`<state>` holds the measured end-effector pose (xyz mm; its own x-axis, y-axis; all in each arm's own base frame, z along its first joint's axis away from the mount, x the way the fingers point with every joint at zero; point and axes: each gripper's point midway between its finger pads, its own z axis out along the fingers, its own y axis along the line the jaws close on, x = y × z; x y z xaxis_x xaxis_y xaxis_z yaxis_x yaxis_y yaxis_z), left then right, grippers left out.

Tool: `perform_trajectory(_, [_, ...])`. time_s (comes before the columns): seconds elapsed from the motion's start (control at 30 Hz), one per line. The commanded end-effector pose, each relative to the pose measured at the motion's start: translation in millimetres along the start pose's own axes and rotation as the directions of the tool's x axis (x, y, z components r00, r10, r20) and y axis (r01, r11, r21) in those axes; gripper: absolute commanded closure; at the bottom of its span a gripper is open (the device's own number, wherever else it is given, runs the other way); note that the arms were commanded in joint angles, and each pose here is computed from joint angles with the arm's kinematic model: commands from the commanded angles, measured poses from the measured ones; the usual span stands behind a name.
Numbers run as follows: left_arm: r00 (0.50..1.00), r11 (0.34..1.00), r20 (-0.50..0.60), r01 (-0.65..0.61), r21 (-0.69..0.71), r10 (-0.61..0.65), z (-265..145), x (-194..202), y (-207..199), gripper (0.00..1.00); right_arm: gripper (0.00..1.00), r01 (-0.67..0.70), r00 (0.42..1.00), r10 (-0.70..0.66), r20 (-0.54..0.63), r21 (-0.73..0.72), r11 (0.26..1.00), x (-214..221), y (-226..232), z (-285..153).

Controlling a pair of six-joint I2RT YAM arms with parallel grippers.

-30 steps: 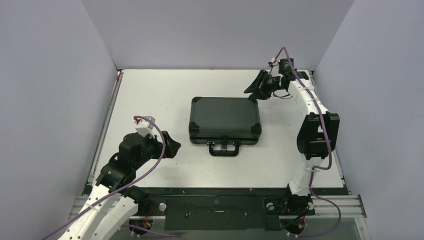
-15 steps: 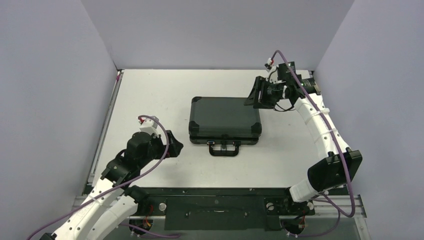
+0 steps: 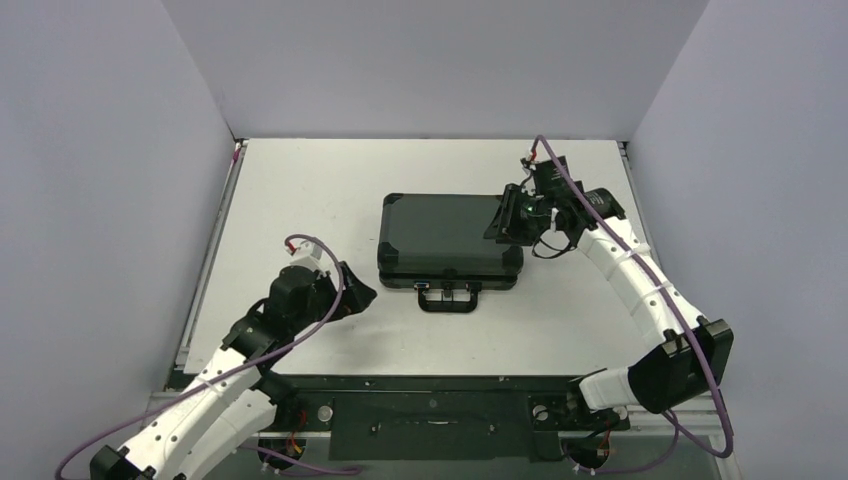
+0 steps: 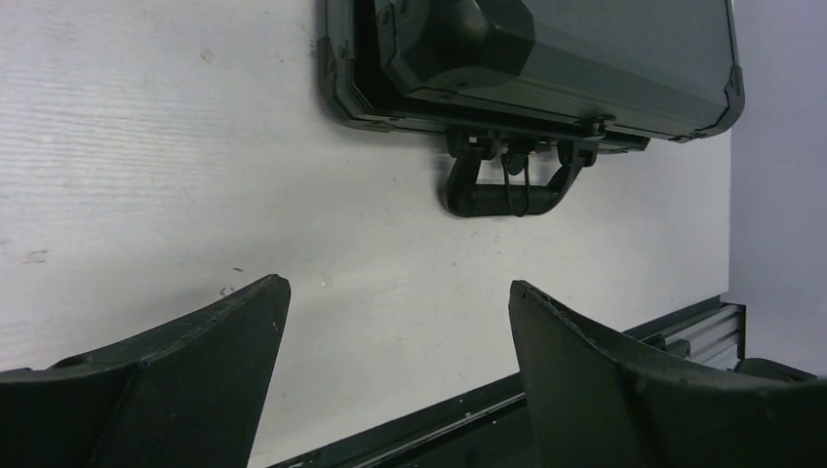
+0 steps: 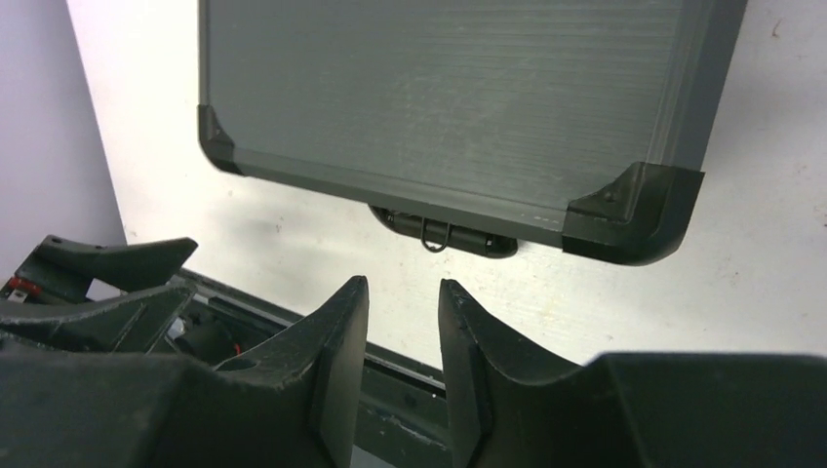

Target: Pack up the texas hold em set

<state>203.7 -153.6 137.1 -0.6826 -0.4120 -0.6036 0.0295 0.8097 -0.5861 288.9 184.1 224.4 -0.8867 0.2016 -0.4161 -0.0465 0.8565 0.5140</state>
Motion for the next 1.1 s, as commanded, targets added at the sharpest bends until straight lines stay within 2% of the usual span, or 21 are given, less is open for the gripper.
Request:
perform_trajectory(0.0, [1.000,0.990,-0.022,0.009,0.140,-0.006,10.5,-4.4,-36.2,0.23,0.72,-0.061,0.990,0.058,0.127,0.015,0.998,-20.3,0.8,6.9])
perform_trajectory(0.2, [0.998,0.982,-0.046,-0.022,0.186,0.031,22.6,6.2,-51.0,0.43,0.73,-0.089,0.992,0.086,0.093,0.027,0.996,-13.2,-6.4,28.2])
perform_trajectory(0.3, [0.997,0.981,-0.066,-0.038,0.191,0.052,29.1,13.8,-55.0,0.48,0.74,-0.107,0.990,0.105,0.092,0.015,0.994,-11.2,-5.8,34.5])
perform_trajectory(0.6, [0.982,0.976,-0.157,-0.069,0.209,0.103,46.5,38.9,-74.0,0.48,0.74,-0.119,0.992,0.119,0.032,-0.009,0.993,-5.0,-9.4,66.8])
perform_trajectory(0.83, [0.966,0.966,-0.198,-0.116,0.232,0.164,60.2,46.1,-101.2,0.50,0.74,-0.165,0.982,0.172,-0.079,0.082,0.983,45.2,-62.0,109.7])
perform_trajectory(1.07, [0.970,0.972,-0.214,-0.065,0.226,0.115,61.9,49.3,-106.4,0.50,0.75,-0.212,0.959,0.236,-0.154,0.156,0.965,89.0,-105.2,134.7])
